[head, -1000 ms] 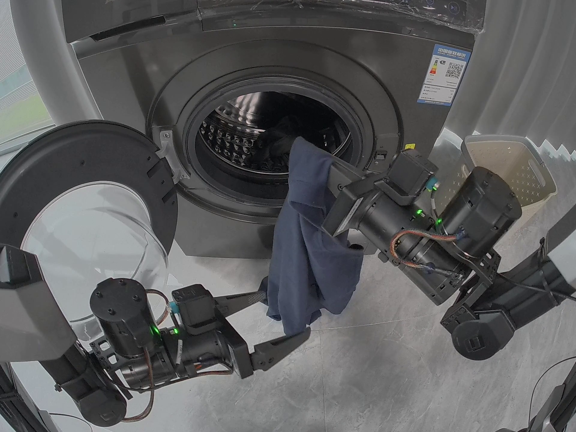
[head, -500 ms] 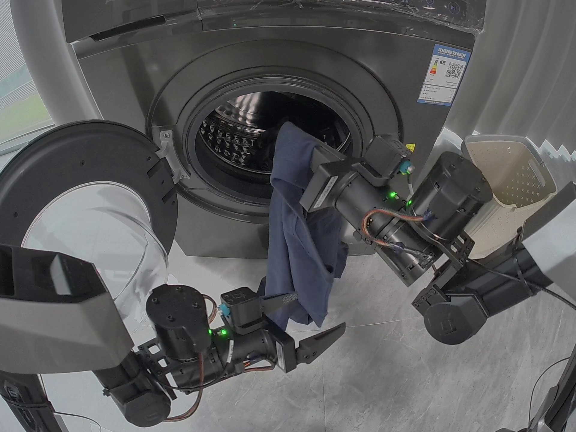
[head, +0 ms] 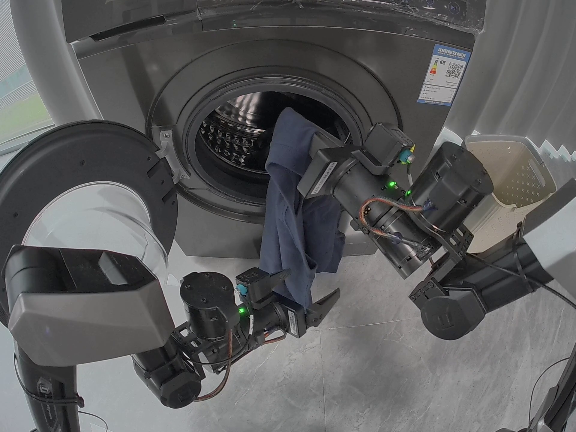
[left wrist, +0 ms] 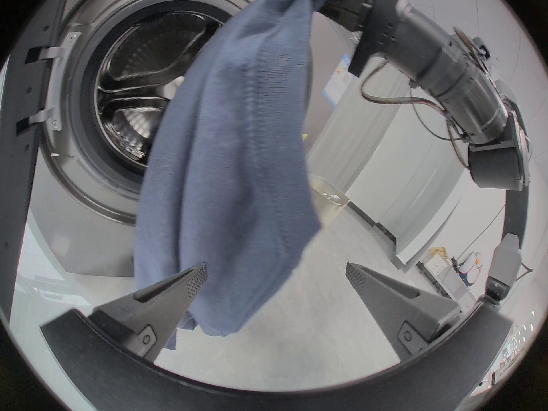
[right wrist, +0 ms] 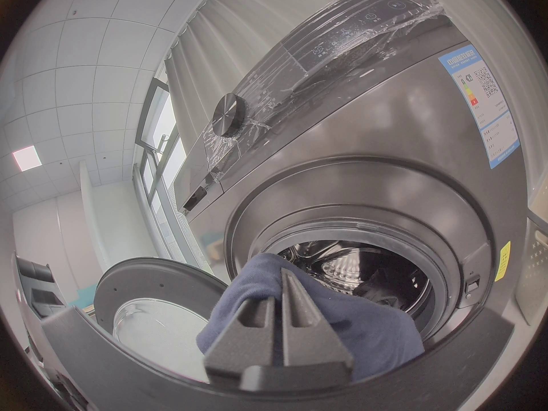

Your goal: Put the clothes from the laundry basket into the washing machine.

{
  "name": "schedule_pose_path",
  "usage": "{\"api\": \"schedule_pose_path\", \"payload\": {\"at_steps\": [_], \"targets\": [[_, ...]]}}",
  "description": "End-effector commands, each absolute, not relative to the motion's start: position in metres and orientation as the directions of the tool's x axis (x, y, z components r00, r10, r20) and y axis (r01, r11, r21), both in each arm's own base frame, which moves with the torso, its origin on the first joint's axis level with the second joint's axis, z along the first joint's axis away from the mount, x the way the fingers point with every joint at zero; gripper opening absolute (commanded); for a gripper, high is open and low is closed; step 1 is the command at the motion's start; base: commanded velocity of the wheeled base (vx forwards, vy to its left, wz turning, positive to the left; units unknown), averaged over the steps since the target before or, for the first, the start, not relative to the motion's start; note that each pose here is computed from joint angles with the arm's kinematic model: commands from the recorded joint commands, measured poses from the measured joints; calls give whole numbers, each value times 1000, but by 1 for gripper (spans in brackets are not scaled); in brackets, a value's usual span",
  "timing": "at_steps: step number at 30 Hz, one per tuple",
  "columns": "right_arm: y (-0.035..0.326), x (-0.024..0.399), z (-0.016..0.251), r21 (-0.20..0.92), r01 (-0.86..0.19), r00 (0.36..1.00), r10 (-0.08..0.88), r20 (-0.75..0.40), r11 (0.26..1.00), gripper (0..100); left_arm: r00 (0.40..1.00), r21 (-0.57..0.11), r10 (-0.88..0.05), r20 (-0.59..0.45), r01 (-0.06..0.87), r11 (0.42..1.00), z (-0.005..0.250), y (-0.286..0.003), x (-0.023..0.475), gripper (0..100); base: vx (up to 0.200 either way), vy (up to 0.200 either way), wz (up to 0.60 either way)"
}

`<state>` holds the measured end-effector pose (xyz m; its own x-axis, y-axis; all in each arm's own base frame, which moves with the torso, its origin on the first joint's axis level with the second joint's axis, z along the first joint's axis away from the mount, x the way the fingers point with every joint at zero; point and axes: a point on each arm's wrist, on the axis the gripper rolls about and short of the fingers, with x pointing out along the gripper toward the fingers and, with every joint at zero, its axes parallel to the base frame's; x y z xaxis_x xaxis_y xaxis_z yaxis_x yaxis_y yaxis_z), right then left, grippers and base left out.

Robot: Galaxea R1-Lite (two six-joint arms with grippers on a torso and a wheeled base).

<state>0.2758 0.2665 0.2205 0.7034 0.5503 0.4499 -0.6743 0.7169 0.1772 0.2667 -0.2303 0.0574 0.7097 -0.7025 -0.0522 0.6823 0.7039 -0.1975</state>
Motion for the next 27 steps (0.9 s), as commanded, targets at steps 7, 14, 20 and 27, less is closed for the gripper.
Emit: {"api": "schedule_pose_path", "payload": {"at_steps": [7,14,20,27], "targets": [[266,272,219,182,-678,703,554,446,713,0,734,-196,-676,-64,655,730,51,-224,276,100,0,0,0],[266,272,218,182,-677,703,555,445,713,0,764,-193,-644,-41,627,755,45,-230,293,100,0,0,0],[265,272,218,183,-678,702,551,451,712,0,781,-195,-623,-23,608,769,44,-232,300,0,0,0,0],[259,275,214,185,-664,716,544,438,725,0,793,-196,-609,28,602,774,65,-228,298,0,0,0,0]]}}
